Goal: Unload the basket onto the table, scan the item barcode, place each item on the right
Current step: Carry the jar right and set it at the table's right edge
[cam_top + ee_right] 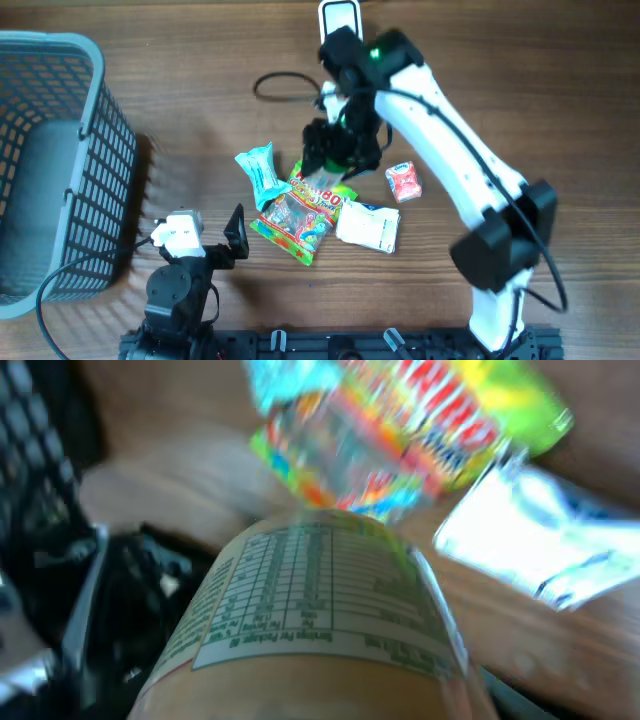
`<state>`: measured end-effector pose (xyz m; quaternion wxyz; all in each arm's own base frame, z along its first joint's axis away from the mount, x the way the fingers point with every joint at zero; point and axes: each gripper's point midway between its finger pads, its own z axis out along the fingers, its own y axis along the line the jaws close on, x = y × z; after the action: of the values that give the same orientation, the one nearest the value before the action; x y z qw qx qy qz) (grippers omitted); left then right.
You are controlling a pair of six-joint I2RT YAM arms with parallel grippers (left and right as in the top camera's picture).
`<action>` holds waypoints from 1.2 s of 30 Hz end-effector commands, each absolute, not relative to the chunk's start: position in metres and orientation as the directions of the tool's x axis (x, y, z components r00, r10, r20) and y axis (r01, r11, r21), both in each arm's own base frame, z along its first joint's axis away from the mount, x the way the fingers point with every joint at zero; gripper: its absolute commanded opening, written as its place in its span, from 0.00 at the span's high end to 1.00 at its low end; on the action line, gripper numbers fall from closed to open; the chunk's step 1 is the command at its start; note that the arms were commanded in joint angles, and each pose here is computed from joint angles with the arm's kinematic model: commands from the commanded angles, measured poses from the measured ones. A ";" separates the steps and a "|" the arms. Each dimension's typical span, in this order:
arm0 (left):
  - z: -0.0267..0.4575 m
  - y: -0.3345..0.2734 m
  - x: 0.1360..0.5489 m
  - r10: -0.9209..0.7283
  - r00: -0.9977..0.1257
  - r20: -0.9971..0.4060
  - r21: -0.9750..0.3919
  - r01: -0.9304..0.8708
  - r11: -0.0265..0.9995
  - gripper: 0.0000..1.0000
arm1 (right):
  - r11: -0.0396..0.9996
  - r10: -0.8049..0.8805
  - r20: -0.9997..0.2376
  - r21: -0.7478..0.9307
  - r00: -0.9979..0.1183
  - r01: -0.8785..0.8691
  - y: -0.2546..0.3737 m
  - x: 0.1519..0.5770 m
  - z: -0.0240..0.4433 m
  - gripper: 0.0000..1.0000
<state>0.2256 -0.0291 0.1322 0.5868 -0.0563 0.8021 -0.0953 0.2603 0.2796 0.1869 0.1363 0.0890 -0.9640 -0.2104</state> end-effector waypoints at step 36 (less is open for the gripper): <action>0.131 -0.029 0.226 -0.188 -0.307 -0.933 -0.206 0.027 0.978 0.00 | 0.989 -0.117 -0.962 -0.091 -0.246 -0.113 0.246 0.651 0.141 0.39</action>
<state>0.2257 -0.0292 0.1311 0.5851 -0.0559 0.8035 -0.0948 0.6449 0.2453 0.1185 -0.5886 0.0794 -0.8045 -0.0007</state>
